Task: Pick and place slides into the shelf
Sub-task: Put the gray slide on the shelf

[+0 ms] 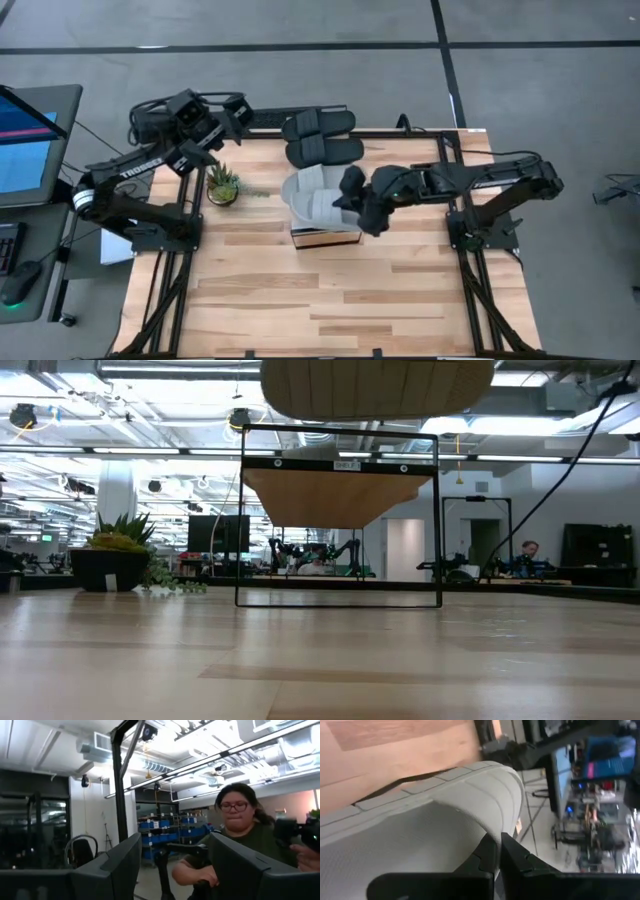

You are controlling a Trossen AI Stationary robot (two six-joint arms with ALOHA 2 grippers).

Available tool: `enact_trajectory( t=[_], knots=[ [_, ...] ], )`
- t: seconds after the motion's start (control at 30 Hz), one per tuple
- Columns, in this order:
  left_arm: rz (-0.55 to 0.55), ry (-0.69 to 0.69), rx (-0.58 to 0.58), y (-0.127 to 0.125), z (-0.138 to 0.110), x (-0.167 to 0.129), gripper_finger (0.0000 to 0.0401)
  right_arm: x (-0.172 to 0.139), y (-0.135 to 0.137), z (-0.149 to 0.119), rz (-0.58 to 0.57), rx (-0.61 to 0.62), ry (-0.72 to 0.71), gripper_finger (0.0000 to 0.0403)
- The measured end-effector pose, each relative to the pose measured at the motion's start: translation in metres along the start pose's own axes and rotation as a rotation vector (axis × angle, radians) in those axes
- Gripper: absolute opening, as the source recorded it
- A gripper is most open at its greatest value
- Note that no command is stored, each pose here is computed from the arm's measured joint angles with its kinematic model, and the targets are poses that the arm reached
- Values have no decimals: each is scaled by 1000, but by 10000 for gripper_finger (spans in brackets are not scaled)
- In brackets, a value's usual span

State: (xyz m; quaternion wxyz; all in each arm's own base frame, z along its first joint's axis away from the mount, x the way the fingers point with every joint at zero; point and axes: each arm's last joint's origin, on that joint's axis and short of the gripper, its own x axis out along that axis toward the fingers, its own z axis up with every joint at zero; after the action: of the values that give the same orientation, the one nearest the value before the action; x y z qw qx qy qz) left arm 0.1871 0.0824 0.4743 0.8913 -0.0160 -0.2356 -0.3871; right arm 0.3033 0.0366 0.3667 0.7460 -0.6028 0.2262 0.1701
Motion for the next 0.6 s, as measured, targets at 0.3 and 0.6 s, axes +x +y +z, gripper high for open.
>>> enact_trajectory(
  t=[0.3, 0.6],
  knots=[
    [28, -22, -37, 4, -5, 5, 219, 1, -1, 10, 26, -85, -126, 0],
    [63, -33, -52, 7, -9, 8, 219, 7, -2, 6, 46, -109, -187, 0]
  ],
)
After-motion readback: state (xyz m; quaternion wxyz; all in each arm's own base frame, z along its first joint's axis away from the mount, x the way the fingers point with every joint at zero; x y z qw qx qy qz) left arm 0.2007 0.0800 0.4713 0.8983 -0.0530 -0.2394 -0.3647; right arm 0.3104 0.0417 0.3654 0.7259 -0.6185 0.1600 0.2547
